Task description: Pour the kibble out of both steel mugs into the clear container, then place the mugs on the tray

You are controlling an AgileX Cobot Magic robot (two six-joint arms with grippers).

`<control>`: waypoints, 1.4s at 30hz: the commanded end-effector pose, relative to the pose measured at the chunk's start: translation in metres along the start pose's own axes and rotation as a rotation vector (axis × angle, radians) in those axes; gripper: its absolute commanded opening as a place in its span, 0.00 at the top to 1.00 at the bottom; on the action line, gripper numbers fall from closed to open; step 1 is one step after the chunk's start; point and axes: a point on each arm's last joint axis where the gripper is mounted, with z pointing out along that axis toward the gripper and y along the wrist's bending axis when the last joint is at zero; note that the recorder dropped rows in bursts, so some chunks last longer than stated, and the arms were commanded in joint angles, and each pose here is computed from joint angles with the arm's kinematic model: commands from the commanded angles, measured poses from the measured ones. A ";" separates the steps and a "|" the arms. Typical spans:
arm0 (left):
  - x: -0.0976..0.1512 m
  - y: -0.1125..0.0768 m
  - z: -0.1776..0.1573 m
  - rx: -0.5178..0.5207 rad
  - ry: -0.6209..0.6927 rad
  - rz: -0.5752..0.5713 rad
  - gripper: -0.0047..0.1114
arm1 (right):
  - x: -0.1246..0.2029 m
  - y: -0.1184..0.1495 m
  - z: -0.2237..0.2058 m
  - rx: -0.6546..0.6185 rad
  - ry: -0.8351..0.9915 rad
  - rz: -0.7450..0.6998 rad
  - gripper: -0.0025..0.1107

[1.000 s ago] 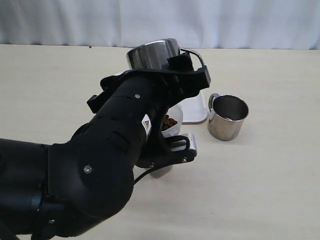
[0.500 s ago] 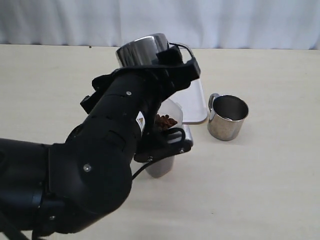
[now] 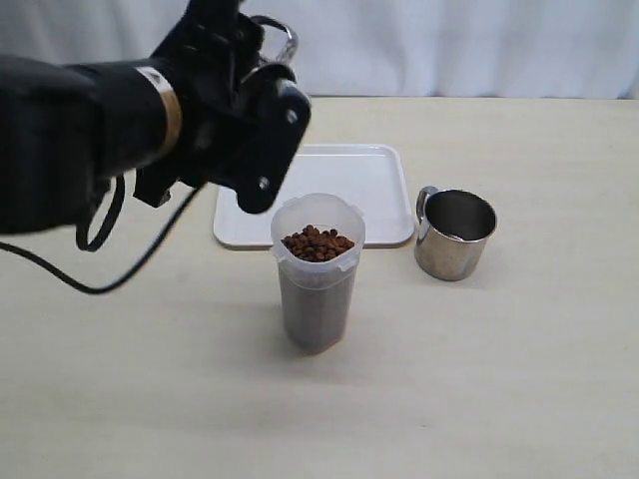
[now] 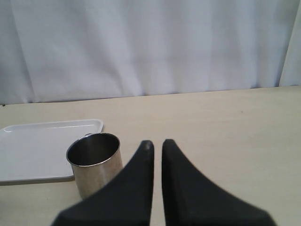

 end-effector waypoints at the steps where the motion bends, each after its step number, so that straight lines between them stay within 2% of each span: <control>1: 0.033 0.010 0.006 -0.028 -0.191 -0.357 0.96 | 0.001 0.000 0.000 -0.004 0.001 -0.006 0.94; 5: 0.065 0.011 0.021 -0.091 -0.291 -0.626 0.96 | 0.001 0.000 0.000 -0.004 0.001 -0.006 0.94; 7: 0.073 0.006 0.028 -0.122 -0.342 -0.692 0.96 | 0.001 0.000 0.000 -0.004 0.001 -0.006 0.94; 13: 0.085 -0.012 0.058 -0.131 -0.499 -0.926 0.96 | 0.001 0.000 0.000 -0.004 0.001 -0.006 0.94; 17: 0.084 -0.024 0.076 -0.116 -0.567 -0.974 0.96 | 0.001 0.000 0.000 -0.004 0.001 -0.006 0.94; 21: 0.075 -0.027 0.076 -0.099 -0.644 -0.840 0.96 | 0.001 0.000 0.000 -0.004 0.001 -0.006 0.94; 24: 0.070 -0.021 0.066 -0.127 -0.733 -0.782 0.96 | 0.001 0.000 0.000 -0.004 0.001 -0.006 0.94; 27: 0.066 -0.014 0.054 -0.136 -0.761 -0.704 0.96 | 0.001 0.000 0.000 -0.004 0.001 -0.006 0.94; 34: 0.043 -0.001 0.015 -0.126 -0.601 -0.412 0.96 | 0.001 0.000 0.000 -0.004 0.001 -0.006 0.94; 38: 0.024 0.001 -0.007 -0.142 -0.490 -0.222 0.96 | 0.001 0.000 0.000 -0.004 0.001 -0.006 0.94; 42: 0.007 0.000 -0.017 -0.134 -0.428 -0.092 0.96 | 0.001 0.000 0.000 -0.004 0.001 -0.006 0.94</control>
